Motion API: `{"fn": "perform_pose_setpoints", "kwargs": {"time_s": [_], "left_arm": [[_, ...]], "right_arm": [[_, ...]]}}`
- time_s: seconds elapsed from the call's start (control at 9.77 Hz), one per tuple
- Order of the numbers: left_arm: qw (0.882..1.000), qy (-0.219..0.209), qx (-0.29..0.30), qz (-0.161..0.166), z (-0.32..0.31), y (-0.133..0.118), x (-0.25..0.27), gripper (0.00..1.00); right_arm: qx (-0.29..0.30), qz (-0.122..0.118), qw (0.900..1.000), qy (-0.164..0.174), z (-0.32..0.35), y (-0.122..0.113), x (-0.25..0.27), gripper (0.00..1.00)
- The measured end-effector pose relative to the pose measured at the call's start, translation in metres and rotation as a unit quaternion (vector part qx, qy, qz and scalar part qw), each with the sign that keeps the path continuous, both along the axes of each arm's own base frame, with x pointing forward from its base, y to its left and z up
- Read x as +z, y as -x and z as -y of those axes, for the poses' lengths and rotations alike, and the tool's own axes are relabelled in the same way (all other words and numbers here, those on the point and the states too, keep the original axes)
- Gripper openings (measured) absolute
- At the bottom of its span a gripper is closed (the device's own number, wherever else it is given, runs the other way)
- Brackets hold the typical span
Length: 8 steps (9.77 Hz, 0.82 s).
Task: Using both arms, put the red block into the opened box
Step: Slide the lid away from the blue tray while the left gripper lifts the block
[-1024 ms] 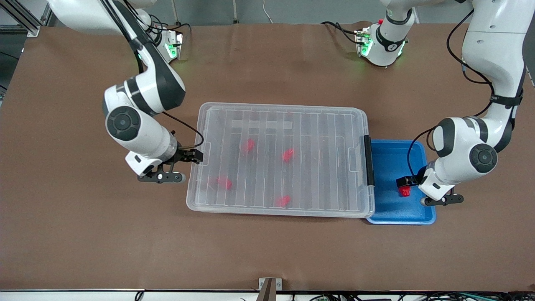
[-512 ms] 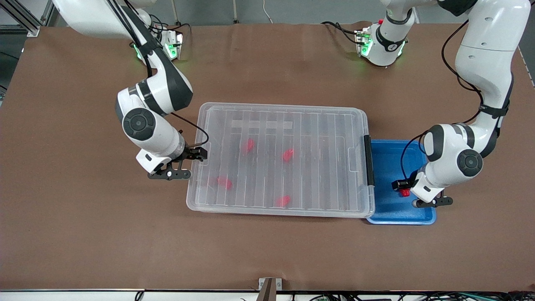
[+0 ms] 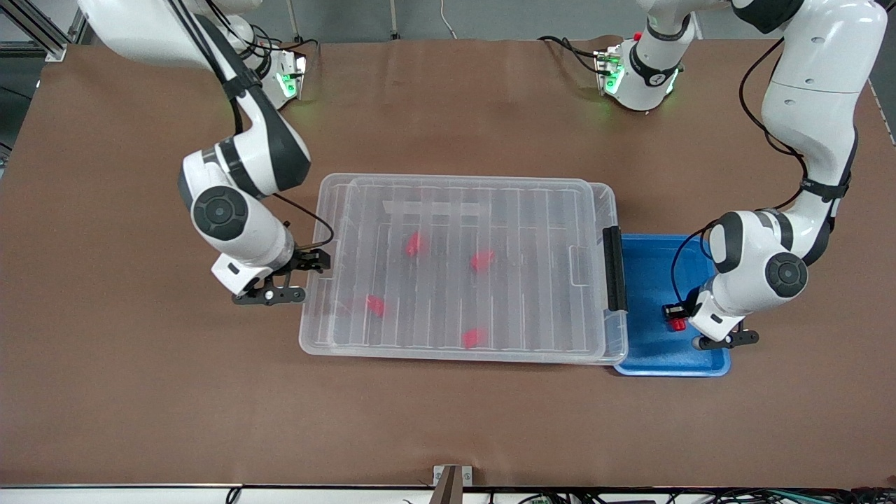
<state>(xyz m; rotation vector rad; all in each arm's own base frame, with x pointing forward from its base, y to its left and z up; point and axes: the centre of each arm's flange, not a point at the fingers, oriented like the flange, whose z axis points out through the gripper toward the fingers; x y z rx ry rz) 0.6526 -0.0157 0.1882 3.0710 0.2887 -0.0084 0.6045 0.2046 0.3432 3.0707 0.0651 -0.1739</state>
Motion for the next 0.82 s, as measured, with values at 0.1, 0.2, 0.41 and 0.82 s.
{"fn": "perform_pose_setpoints", "kwargs": {"time_s": [0.1,0.2,0.41,0.82], "left_arm": [[1.000,0.001,0.017,0.007,0.005,-0.005,0.016,0.36],[1.000,0.001,0.022,0.009,0.010,-0.009,0.043,0.36],[1.000,-0.002,0.015,0.006,0.021,-0.018,0.122,0.36],[1.000,0.023,-0.001,0.017,0.116,-0.004,0.213,0.36]], "right_arm": [[-0.007,-0.012,1.000,0.006,0.014,-0.001,0.000,1.00],[-0.015,-0.023,1.000,0.011,0.026,-0.001,0.000,1.00],[-0.027,-0.040,0.999,0.018,0.046,-0.002,0.000,1.00],[-0.020,-0.062,0.998,0.018,0.096,-0.006,0.006,1.00]]}}
